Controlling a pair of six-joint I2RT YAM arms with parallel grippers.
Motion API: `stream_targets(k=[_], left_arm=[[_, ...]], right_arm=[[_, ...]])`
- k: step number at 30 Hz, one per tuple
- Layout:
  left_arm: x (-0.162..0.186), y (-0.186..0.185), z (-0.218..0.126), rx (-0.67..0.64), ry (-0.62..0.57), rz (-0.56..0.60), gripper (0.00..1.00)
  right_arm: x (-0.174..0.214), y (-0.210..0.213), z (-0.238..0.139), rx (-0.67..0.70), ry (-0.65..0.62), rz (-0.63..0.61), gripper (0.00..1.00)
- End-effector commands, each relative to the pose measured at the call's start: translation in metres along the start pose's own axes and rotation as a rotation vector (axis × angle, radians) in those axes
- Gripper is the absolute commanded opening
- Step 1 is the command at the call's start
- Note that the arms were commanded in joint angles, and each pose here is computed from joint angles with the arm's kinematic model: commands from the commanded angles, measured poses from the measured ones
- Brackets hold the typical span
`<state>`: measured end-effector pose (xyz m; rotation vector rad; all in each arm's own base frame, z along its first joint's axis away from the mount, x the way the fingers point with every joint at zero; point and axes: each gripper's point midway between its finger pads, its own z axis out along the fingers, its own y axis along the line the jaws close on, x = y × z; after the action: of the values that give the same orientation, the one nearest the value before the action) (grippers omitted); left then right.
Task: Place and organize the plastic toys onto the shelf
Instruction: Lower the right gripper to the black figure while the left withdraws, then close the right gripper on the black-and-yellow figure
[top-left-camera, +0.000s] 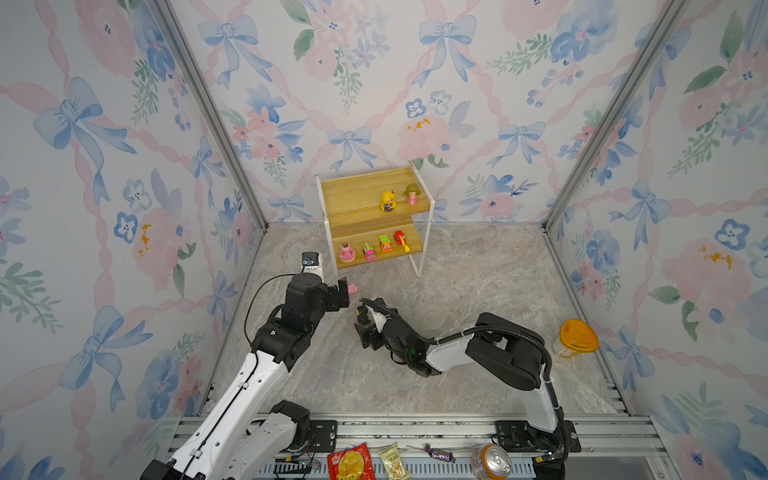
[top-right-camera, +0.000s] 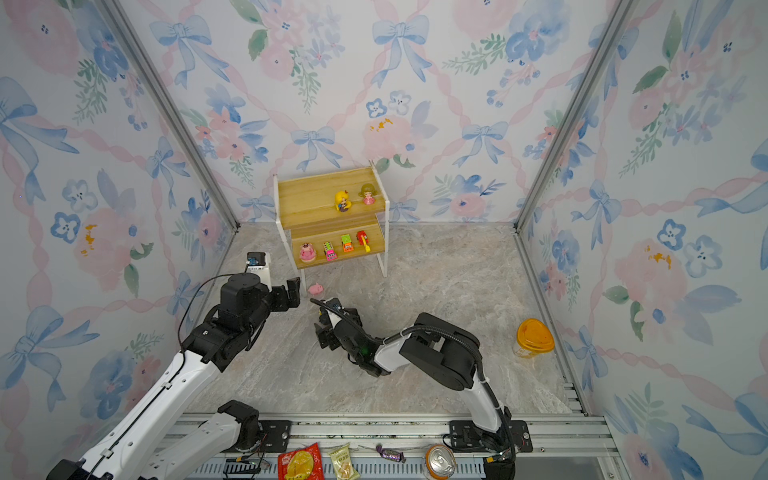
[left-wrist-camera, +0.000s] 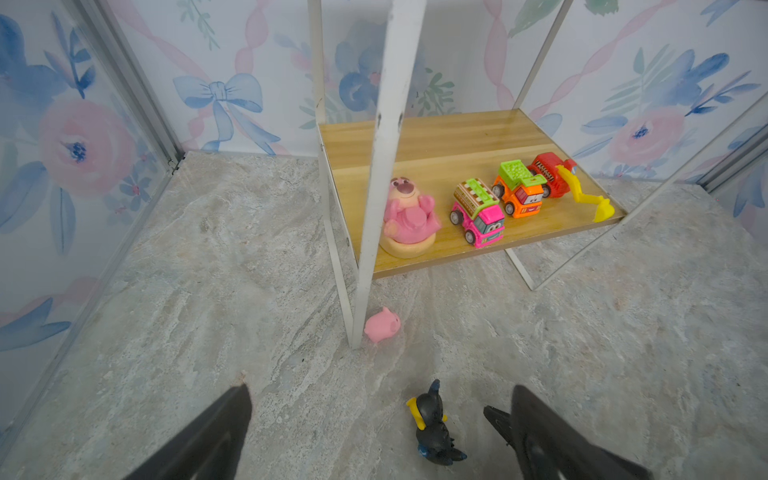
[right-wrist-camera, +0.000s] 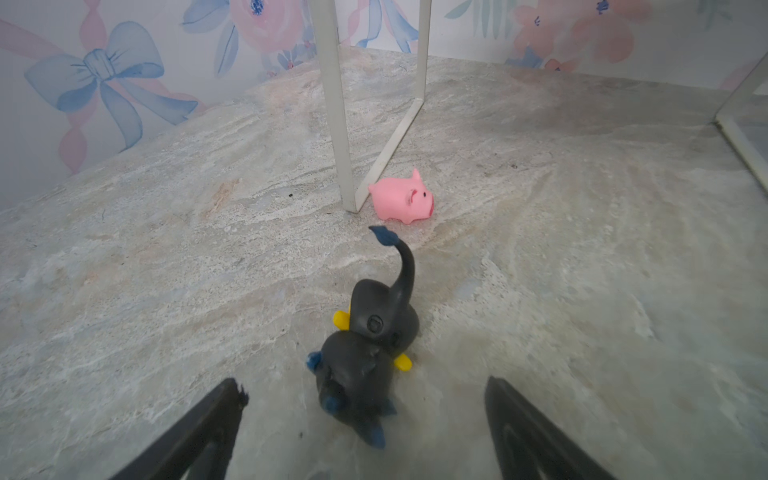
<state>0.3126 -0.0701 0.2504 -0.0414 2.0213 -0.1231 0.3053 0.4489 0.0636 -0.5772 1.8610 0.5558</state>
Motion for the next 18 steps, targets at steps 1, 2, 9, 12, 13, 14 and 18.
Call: stream_targets(k=[1,2,9,12,13,14,18], left_arm=[[0.000,-0.002,0.002,0.024,-0.008,-0.003,0.98],[-0.001,-0.001,0.001,0.021,-0.011,-0.005,0.98],[-0.004,0.002,-0.003,0.019,-0.027,-0.012,0.98],[-0.004,0.002,-0.003,0.019,-0.028,-0.013,0.98],[-0.004,0.002,-0.003,0.020,-0.030,-0.012,0.98],[-0.005,0.002,-0.003,0.019,-0.032,-0.013,0.98],[-0.005,0.001,-0.003,0.026,-0.035,-0.018,0.98]], right_arm=[[0.000,0.000,0.014,0.009,-0.014,-0.004,0.93],[0.002,-0.002,0.018,0.024,-0.009,-0.010,0.93],[0.019,-0.021,0.035,0.122,0.027,-0.003,0.89],[0.023,-0.026,0.039,0.143,0.035,0.000,0.82],[0.024,-0.027,0.039,0.148,0.037,-0.001,0.78],[0.026,-0.027,0.040,0.151,0.043,-0.003,0.72],[0.025,-0.030,0.037,0.157,0.048,-0.005,0.50]])
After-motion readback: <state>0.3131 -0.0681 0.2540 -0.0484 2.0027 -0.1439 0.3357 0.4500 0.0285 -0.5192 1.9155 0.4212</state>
